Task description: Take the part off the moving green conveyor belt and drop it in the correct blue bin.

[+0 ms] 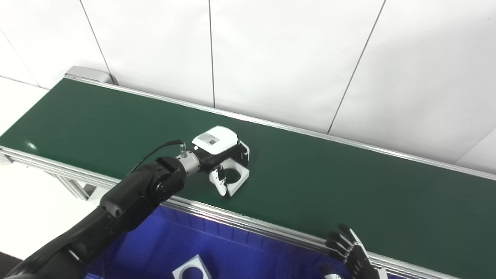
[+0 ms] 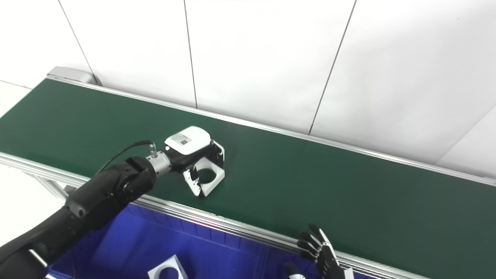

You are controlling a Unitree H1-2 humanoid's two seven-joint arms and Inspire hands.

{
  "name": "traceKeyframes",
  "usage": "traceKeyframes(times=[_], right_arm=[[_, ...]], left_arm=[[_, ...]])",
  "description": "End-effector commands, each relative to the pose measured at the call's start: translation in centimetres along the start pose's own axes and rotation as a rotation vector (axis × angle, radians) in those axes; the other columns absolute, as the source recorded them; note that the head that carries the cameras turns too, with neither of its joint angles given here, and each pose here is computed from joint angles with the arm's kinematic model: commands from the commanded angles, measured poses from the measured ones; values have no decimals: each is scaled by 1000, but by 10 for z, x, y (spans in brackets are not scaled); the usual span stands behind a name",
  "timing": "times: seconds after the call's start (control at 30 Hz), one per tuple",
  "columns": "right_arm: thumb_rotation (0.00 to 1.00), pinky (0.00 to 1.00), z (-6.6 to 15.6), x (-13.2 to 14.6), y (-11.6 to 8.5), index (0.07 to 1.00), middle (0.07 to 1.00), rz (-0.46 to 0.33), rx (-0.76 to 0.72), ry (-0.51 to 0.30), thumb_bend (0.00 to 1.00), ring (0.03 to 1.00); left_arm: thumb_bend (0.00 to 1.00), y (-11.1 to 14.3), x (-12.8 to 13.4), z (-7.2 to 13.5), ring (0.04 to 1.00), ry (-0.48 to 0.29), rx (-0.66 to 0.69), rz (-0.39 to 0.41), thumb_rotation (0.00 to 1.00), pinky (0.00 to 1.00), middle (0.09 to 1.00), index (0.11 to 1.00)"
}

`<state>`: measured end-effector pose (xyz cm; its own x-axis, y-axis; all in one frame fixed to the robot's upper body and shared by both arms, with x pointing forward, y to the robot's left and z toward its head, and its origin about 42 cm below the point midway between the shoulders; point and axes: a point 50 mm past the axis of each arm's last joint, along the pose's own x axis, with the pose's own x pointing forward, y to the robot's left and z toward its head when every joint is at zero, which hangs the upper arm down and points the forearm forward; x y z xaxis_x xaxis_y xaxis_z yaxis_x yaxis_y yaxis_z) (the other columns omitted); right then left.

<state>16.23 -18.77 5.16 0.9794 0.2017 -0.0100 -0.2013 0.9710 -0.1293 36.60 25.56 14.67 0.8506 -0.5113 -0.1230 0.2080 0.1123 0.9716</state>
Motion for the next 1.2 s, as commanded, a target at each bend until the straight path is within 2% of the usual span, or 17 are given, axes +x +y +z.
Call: traceKeyframes(times=[0.0, 0.2, 0.37, 0.57, 0.67, 0.77, 0.83, 0.93, 1.17], right_arm=[[488, 702, 14, 3, -1, 894, 809, -12, 1, -95, 592, 763], [475, 705, 14, 3, -1, 896, 809, -13, 3, -95, 585, 766], [478, 711, 14, 2, -1, 898, 813, -10, 3, -93, 580, 769], [481, 707, 15, 1, -2, 897, 814, -10, 1, -94, 580, 768], [484, 702, 16, 0, -2, 896, 812, -13, 1, -94, 584, 764], [483, 705, 16, 0, -2, 897, 813, -12, 2, -94, 581, 765], [484, 703, 17, 0, -2, 897, 813, -13, 5, -94, 584, 764], [481, 703, 19, -1, -3, 897, 814, -13, 3, -95, 579, 764], [477, 709, 23, -3, -7, 894, 811, -12, -4, -100, 573, 769]], left_arm=[[524, 29, -2, 3, 535, -24, 10, 69, 0, 597, 466, 493], [505, 52, -15, 21, 453, -67, 10, 107, 0, 516, 439, 504], [503, 67, -29, 36, 463, -97, 31, 145, 0, 541, 431, 506], [503, 72, -51, 51, 490, -108, 26, 136, 0, 589, 444, 496], [502, 70, -63, 58, 482, -114, -2, 121, 0, 579, 432, 505], [502, 67, -76, 64, 452, -116, -44, 113, 0, 517, 434, 512], [502, 62, -86, 69, 475, -113, -85, 114, 0, 551, 448, 506], [503, 50, -101, 73, 463, -111, -172, 118, 0, 531, 449, 505], [503, 23, -127, 77, 460, -39, -297, 127, 0, 521, 460, 506]])
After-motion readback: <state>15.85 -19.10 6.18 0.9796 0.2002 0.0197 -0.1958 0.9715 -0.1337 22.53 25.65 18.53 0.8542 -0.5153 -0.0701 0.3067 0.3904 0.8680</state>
